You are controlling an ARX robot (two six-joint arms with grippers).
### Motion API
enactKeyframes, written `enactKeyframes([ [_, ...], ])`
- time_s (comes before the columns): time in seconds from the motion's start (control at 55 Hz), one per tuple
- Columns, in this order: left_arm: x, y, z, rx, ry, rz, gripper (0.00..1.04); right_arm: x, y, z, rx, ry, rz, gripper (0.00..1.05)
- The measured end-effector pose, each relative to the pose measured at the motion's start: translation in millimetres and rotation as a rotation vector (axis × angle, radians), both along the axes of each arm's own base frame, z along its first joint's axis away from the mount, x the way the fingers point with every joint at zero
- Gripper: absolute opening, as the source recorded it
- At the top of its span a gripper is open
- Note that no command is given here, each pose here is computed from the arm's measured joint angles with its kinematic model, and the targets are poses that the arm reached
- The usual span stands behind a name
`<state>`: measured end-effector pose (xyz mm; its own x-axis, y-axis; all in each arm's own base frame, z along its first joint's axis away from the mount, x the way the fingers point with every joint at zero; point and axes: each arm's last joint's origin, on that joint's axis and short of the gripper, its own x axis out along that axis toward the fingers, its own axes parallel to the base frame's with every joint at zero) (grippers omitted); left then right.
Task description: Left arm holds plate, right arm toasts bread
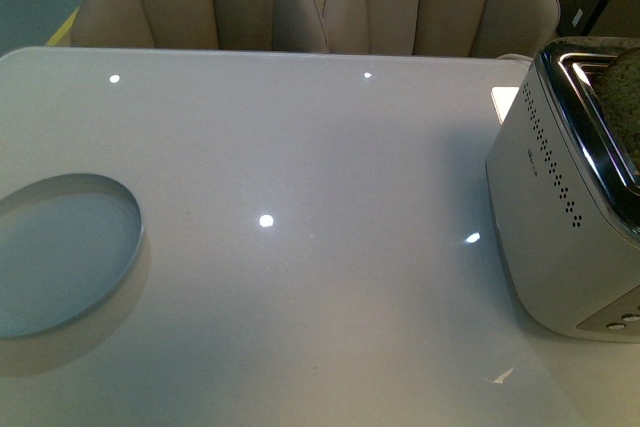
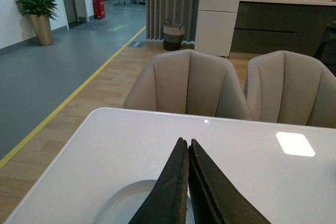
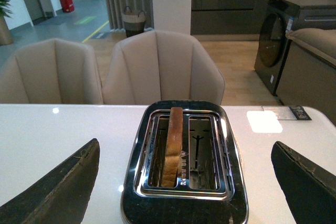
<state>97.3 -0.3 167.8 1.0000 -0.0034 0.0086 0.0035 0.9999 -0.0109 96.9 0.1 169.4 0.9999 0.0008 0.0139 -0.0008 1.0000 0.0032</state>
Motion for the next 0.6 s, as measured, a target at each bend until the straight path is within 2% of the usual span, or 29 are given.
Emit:
enactKeyframes([
  [0.145, 0.0, 0.0, 0.0, 0.0, 0.0, 0.0, 0.03, 0.0, 0.0, 0.0, 0.0, 0.0, 0.0, 0.96],
  [0.2, 0.0, 0.0, 0.0, 0.0, 0.0, 0.0, 0.1, 0.0, 0.0, 0.0, 0.0, 0.0, 0.0, 0.96],
  [0.327, 0.0, 0.0, 0.0, 0.0, 0.0, 0.0, 0.31, 0.0, 0.0, 0.0, 0.0, 0.0, 0.0, 0.96],
  [0.491, 0.0, 0.0, 0.0, 0.0, 0.0, 0.0, 0.72, 0.0, 0.0, 0.0, 0.0, 0.0, 0.0, 0.96],
  [0.6, 0.0, 0.0, 0.0, 0.0, 0.0, 0.0, 0.91, 0.0, 0.0, 0.0, 0.0, 0.0, 0.0, 0.96],
])
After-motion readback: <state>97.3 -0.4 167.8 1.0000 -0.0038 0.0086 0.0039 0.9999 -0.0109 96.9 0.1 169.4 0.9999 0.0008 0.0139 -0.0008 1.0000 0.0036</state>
